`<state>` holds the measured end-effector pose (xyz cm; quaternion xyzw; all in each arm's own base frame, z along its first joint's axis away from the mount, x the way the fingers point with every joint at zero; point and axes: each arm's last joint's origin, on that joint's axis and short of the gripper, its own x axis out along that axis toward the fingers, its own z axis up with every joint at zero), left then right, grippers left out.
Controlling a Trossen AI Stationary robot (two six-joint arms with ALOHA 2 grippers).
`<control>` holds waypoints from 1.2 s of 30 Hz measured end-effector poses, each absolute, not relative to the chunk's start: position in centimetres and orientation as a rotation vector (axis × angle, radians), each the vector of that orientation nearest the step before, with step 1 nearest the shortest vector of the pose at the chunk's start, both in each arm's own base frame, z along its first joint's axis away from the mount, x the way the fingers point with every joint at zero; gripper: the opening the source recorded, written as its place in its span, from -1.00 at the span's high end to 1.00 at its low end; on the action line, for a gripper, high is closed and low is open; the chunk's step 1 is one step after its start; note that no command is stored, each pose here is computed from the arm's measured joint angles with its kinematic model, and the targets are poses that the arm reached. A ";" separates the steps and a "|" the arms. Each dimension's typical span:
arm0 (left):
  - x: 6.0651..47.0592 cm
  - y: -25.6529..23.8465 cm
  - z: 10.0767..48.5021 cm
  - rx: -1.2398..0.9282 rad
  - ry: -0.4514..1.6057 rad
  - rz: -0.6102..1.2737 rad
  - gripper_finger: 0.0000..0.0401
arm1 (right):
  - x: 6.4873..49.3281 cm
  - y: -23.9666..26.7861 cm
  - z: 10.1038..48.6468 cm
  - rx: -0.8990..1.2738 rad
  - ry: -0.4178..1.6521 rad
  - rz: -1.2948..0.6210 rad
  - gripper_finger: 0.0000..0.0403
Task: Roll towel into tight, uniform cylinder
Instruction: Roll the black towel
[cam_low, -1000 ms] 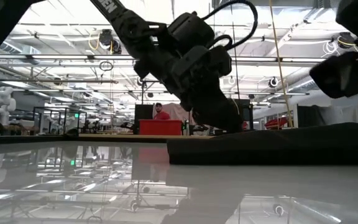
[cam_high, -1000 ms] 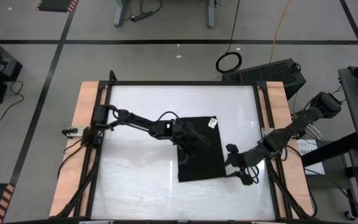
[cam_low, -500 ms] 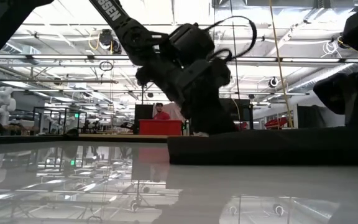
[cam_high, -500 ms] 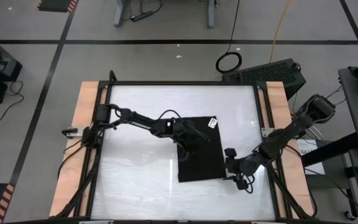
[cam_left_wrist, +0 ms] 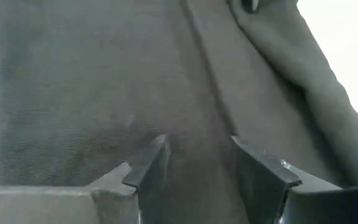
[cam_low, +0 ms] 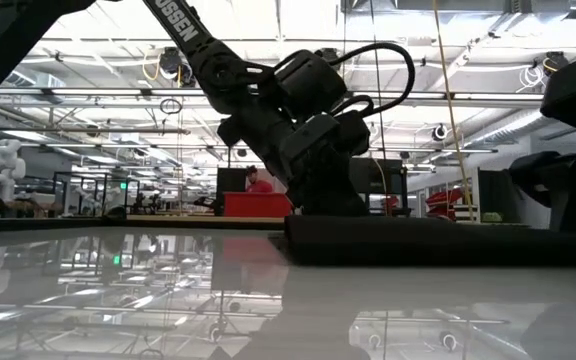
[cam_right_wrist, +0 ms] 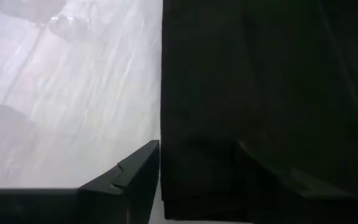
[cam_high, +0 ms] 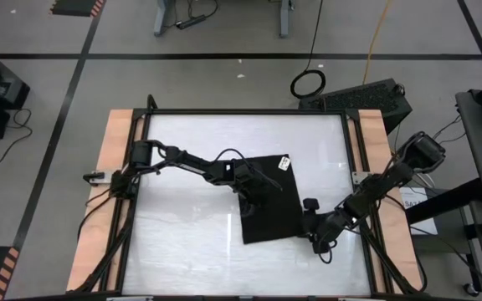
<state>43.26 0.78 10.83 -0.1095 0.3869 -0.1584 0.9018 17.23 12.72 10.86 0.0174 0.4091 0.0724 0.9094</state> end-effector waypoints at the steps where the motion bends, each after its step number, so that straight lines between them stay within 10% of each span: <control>1: 43.2 0.8 10.8 -0.226 0.803 -0.327 0.10 | 17.3 12.7 10.8 0.035 0.845 0.147 0.07; 12: 42.9 0.9 10.6 -0.214 0.858 -0.278 0.10 | 17.2 13.0 10.9 0.139 0.881 0.183 0.94; 23: 42.7 0.9 10.4 -0.220 0.888 -0.267 0.10 | 16.8 13.3 11.3 0.189 0.910 0.266 0.91; 36: 45.1 0.6 15.7 -0.114 0.900 -0.357 0.10 | 16.8 13.3 11.3 0.186 0.907 0.250 0.24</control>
